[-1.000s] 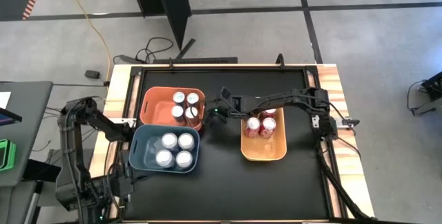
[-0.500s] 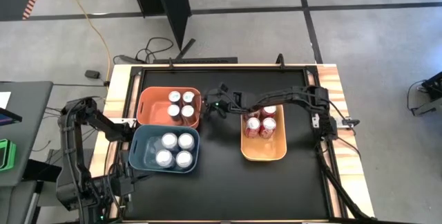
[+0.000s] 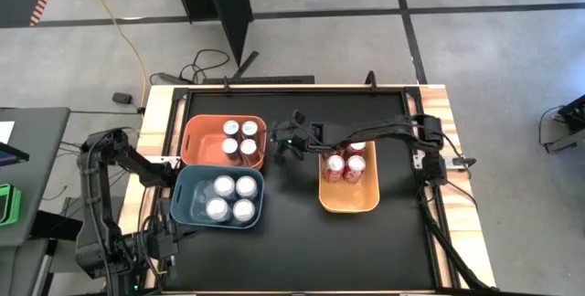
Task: Sort soda cans
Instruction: Move the yellow bin to the bottom left of the table
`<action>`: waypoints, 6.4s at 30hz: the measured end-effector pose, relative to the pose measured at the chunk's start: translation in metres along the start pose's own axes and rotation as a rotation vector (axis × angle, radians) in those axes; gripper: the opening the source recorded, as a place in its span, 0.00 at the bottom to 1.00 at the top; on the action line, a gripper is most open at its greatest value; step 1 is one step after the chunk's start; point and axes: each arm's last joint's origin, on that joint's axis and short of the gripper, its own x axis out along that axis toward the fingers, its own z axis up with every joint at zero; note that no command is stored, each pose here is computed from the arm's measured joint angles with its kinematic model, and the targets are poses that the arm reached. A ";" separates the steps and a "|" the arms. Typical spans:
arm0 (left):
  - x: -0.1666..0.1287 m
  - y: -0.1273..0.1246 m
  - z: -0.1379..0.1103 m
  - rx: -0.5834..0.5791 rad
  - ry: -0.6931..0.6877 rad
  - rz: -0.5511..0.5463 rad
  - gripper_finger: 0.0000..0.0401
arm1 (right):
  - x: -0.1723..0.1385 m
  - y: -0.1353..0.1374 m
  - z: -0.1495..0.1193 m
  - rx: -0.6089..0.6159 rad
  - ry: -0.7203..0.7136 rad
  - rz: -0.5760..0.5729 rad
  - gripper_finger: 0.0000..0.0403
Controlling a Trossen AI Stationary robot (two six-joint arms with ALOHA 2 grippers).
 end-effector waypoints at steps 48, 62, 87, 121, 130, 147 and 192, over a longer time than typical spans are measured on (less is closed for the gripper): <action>0.011 -0.001 0.007 0.006 -0.036 0.035 0.00 | -0.189 -0.095 -0.108 0.423 -0.004 -0.336 0.01; 0.020 0.000 0.005 -0.028 -0.037 0.069 0.00 | -0.238 0.008 -0.102 0.107 -0.098 0.413 0.11; 0.099 0.007 0.013 -0.100 0.038 0.236 0.00 | -0.258 0.093 -0.136 -0.258 0.242 0.242 0.63; 0.102 0.005 0.014 -0.036 0.097 0.181 0.00 | -0.218 0.103 -0.130 -0.122 0.404 0.314 0.01; 0.102 0.005 0.014 -0.031 0.099 0.183 0.00 | -0.208 0.118 -0.129 -0.123 0.369 0.392 0.01; 0.102 0.005 0.013 -0.026 0.100 0.181 0.00 | -0.200 0.188 -0.106 -0.190 0.363 0.559 0.01; 0.104 -0.002 0.006 -0.050 0.249 0.025 0.00 | -0.211 0.235 -0.084 -0.227 0.315 0.687 0.56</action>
